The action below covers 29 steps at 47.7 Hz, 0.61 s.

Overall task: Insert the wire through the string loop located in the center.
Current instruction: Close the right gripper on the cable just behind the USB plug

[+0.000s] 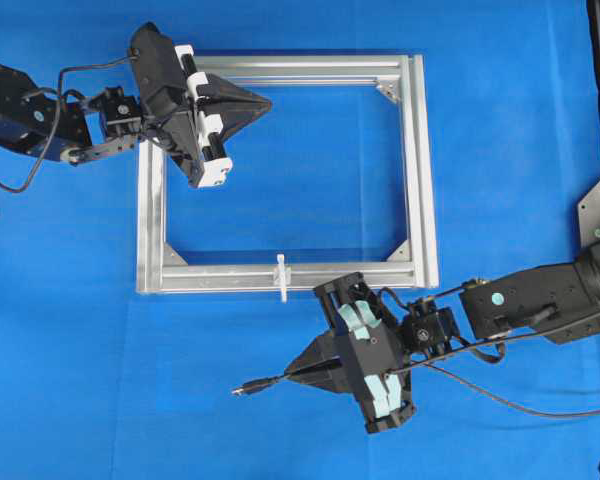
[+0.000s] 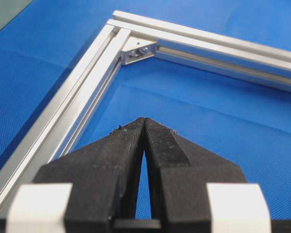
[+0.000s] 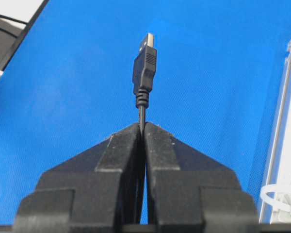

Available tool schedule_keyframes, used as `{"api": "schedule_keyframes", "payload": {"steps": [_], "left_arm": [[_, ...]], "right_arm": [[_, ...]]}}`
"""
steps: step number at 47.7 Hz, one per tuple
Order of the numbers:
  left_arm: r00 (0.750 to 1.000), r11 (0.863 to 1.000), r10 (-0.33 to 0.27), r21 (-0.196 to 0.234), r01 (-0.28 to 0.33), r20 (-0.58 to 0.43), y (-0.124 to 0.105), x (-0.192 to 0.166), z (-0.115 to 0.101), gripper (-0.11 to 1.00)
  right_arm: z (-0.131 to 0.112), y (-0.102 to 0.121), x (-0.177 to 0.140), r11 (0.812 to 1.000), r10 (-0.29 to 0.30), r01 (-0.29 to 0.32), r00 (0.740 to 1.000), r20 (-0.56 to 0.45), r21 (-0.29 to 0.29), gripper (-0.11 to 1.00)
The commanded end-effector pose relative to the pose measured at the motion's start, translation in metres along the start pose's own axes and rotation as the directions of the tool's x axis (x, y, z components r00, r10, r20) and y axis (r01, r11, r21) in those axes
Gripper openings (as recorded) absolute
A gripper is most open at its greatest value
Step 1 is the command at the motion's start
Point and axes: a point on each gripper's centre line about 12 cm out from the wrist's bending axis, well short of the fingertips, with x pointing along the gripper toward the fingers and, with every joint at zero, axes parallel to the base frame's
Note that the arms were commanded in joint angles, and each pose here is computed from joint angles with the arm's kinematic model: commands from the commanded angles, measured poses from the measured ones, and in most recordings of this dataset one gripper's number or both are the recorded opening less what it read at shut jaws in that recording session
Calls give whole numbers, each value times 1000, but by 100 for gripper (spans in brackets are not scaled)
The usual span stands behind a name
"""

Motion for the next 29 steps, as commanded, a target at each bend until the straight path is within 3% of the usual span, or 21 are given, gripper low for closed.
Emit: {"api": "schedule_keyframes", "payload": {"steps": [1, 29], "left_arm": [[999, 1000, -5, -1, 5, 46, -2, -2, 15, 0], [999, 1000, -5, -1, 5, 46, -2, -1, 15, 0]], "right_arm": [[18, 4, -5, 1000, 11, -11, 998, 56, 0, -3], [18, 4, -5, 1000, 10, -10, 998, 54, 0, -3]]}}
